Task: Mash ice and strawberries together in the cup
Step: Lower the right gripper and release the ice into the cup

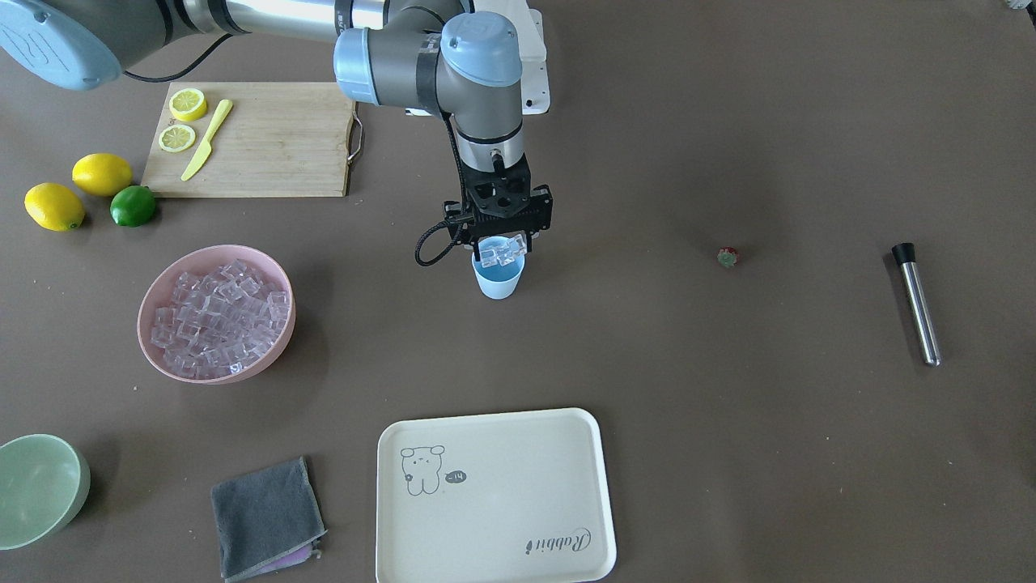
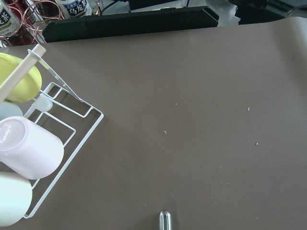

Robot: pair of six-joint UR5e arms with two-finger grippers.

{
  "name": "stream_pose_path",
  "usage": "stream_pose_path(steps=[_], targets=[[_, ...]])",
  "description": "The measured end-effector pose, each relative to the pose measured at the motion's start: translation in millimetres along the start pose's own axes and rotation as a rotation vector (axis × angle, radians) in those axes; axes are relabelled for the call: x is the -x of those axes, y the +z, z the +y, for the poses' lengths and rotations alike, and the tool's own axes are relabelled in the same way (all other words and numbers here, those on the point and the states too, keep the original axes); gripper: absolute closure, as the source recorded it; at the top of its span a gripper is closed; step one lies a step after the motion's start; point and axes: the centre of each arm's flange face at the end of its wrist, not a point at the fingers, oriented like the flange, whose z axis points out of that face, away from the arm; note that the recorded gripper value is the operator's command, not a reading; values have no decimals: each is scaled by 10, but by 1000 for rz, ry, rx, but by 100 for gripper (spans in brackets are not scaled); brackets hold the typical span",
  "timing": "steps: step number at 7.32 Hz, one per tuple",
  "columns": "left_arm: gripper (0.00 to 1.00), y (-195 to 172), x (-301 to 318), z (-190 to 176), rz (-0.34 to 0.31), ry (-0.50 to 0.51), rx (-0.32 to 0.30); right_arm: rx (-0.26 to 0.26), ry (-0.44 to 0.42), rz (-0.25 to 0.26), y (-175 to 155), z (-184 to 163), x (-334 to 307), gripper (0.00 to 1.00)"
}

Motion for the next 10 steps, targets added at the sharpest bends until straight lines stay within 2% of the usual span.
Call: stream_pose_path(steps=[1, 3, 7, 8, 10], targets=[[3, -1, -1, 1, 0, 0, 0, 0, -4, 2, 15, 3, -10, 49], [3, -5, 2, 17, 0, 1, -1, -1, -8, -1, 0, -2, -11, 31], [3, 6, 22, 47, -1, -1, 2, -6, -5, 0, -12, -11, -16, 28], [3, 10, 29, 53, -2, -1, 3, -8, -8, 0, -16, -14, -16, 23], [3, 14, 34, 55, -2, 0, 3, -10, -9, -1, -26, -17, -16, 2]])
